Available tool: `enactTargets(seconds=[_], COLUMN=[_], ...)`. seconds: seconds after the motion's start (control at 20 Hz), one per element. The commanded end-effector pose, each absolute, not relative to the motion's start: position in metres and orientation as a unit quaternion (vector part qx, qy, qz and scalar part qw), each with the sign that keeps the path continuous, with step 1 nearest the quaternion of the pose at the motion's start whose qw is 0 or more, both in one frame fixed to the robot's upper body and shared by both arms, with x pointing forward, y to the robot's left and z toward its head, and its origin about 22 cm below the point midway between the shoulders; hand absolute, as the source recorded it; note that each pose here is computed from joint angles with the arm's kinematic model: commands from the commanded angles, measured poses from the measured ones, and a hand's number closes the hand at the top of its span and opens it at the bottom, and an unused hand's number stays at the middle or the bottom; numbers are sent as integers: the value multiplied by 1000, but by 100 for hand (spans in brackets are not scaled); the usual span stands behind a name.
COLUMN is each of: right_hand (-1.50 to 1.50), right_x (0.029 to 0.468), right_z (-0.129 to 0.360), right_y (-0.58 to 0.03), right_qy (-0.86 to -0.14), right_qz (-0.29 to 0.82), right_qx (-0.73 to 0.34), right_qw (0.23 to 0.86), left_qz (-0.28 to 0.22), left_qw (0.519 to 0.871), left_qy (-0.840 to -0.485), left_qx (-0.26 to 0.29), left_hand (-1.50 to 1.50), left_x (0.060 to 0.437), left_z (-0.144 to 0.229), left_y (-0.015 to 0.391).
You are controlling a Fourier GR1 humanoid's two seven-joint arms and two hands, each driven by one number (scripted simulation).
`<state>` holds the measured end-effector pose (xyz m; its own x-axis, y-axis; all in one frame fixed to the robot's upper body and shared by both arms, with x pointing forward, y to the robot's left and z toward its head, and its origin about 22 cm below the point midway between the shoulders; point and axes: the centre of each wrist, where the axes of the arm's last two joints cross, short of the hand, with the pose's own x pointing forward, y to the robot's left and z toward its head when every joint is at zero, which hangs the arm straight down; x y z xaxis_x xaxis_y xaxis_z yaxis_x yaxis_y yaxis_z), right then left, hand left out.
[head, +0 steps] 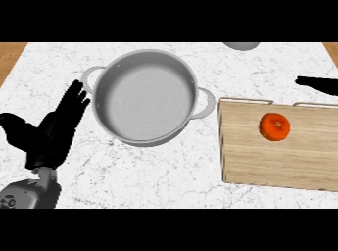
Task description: Pick the squash from the tray and place it in the pot
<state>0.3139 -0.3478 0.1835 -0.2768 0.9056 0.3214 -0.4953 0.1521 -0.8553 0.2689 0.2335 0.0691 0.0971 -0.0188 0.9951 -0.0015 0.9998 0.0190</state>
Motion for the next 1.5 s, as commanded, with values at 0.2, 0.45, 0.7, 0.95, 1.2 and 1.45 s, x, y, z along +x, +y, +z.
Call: enactTargets(seconds=[0.2,0.45,0.7,0.95,1.2,1.45], right_hand=[-150,-150,-150,-150,-150,-150], right_x=[325,308,297,316,330,316], right_z=[156,142,148,135,125,86], right_y=[-332,-335,-321,-302,-309,-301], right_qy=[-519,-526,-511,-481,-465,-447], right_qz=[595,592,589,599,601,624], right_qx=[-211,-205,-212,-244,-257,-251], right_qw=[576,575,589,592,598,589], left_qz=[-6,0,-2,-4,2,-4], left_qw=[746,746,736,738,741,739], left_qy=[-666,-666,-677,-675,-671,-674], left_qx=[2,-4,20,3,5,6], left_hand=[0,0,0,0,0,0], left_x=[250,263,273,282,283,252], left_z=[71,56,47,79,76,83], left_y=[218,240,229,238,226,243])
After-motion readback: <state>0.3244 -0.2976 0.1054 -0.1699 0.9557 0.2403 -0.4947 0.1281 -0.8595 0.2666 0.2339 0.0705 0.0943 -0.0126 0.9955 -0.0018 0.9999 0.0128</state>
